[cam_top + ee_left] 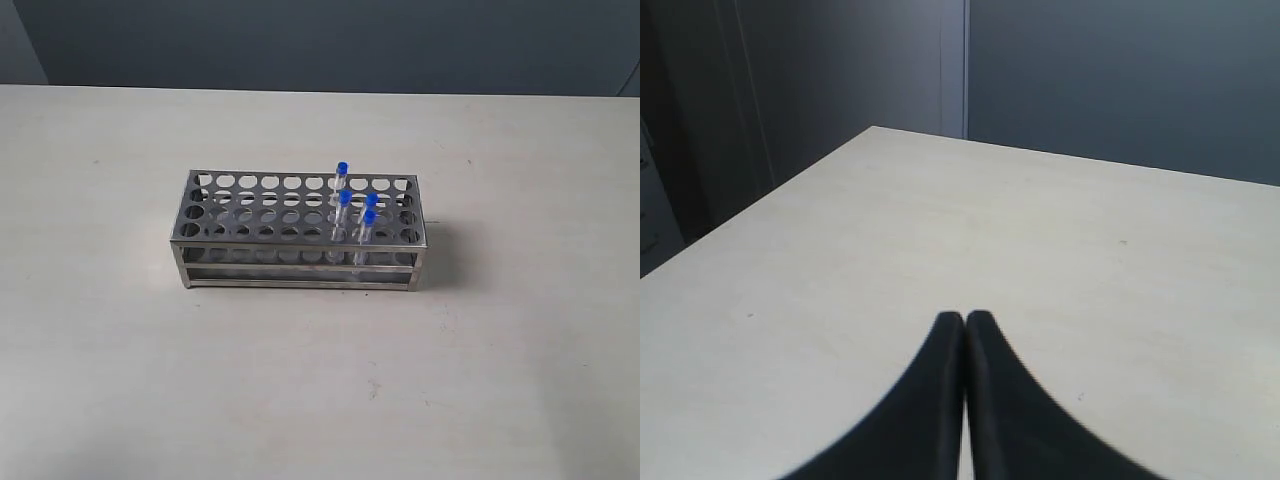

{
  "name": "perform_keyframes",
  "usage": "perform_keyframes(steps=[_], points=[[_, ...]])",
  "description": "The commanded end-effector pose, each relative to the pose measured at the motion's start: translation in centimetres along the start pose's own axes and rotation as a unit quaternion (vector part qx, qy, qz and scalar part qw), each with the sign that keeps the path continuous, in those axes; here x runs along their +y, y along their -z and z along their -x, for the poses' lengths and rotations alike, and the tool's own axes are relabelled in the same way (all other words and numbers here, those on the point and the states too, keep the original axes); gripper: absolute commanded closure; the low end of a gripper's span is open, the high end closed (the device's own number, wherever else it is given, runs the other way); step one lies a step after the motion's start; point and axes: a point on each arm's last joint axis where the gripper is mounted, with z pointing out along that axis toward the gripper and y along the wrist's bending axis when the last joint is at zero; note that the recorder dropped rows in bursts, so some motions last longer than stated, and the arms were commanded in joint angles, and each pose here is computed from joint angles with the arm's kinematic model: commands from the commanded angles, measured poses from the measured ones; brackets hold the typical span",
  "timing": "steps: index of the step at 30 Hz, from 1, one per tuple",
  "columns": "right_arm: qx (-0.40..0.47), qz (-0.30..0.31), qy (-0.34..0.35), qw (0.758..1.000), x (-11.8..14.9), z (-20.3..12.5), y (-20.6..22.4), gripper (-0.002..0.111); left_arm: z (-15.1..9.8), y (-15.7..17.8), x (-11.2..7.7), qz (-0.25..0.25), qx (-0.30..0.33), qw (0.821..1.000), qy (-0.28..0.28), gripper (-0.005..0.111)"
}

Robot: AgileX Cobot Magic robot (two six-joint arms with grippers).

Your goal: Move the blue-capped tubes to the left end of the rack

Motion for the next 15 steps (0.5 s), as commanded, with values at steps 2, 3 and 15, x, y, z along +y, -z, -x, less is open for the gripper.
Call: perform_keyframes(steps=[2, 3, 15], points=[[0.007, -0.003, 0.019, 1.000, -0.1, -0.2, 0.0, 0.109, 0.1, 0.1, 0.0, 0.002, -0.001, 1.000, 0.001, 0.106], [-0.010, 0.004, 0.019, 1.000, 0.0, 0.1, 0.0, 0.109, 0.1, 0.1, 0.0, 0.002, -0.001, 1.000, 0.000, 0.106], [-0.173, 0.142, 0.486, 0.845, 16.3, 9.9, -8.2, 0.109, 0.1, 0.1, 0.0, 0.002, -0.001, 1.000, 0.000, 0.106]])
